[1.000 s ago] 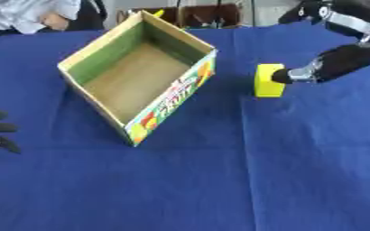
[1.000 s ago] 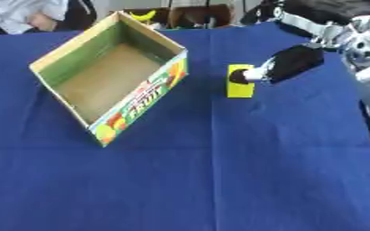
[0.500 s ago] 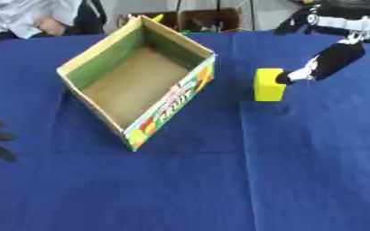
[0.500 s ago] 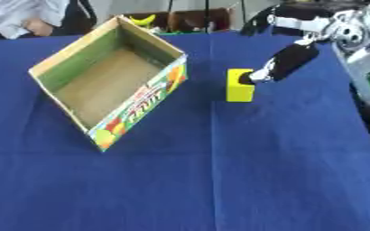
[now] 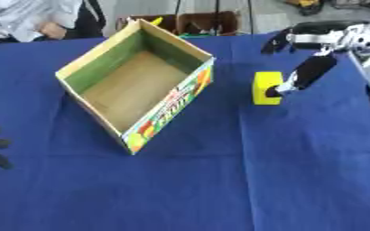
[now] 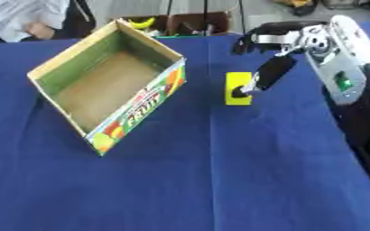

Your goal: Pick up objects on the table and place them in the box.

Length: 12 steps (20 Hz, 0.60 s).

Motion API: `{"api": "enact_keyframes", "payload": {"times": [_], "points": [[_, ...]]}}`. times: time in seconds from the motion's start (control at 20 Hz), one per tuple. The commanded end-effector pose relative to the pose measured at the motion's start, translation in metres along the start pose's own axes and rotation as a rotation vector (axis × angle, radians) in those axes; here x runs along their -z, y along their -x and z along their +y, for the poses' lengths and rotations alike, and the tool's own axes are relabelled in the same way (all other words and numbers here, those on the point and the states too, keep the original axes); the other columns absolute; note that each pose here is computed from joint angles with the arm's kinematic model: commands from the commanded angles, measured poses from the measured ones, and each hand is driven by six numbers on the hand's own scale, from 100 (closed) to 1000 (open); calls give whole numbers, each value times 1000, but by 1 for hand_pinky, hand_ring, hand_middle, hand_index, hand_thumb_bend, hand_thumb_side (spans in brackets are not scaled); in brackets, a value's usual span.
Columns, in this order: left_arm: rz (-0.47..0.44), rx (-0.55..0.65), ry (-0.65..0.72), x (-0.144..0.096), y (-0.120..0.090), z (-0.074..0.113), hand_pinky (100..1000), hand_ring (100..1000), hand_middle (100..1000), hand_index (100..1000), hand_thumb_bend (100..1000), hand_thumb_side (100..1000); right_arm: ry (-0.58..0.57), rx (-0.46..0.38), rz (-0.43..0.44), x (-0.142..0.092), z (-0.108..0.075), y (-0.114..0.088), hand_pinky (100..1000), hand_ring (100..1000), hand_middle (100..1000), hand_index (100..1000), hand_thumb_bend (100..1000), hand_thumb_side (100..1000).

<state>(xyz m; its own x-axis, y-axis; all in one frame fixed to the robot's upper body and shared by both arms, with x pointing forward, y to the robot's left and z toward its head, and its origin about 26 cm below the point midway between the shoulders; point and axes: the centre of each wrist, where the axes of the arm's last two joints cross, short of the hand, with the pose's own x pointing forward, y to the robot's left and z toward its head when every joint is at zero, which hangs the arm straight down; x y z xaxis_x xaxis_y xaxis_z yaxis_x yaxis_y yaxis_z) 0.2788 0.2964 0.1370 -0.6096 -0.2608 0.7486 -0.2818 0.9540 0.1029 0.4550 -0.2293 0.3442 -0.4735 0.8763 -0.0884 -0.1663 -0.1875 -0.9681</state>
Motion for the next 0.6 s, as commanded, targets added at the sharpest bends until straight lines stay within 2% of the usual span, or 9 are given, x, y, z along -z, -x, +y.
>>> {"api": "enact_keyframes", "payload": {"times": [0.05,0.35,0.6], "points": [[-25,4,4,2,-6,1,355,572,608,863,100,950,0,-30,30,0,-10,0,829,903,841,913,464,407],[-26,2,4,3,-6,0,355,571,608,863,100,949,-43,-40,61,5,-6,3,824,898,838,908,384,364],[-27,0,5,3,-6,-1,355,571,608,863,100,950,-47,-42,96,9,-2,5,821,895,838,907,371,362]]}}
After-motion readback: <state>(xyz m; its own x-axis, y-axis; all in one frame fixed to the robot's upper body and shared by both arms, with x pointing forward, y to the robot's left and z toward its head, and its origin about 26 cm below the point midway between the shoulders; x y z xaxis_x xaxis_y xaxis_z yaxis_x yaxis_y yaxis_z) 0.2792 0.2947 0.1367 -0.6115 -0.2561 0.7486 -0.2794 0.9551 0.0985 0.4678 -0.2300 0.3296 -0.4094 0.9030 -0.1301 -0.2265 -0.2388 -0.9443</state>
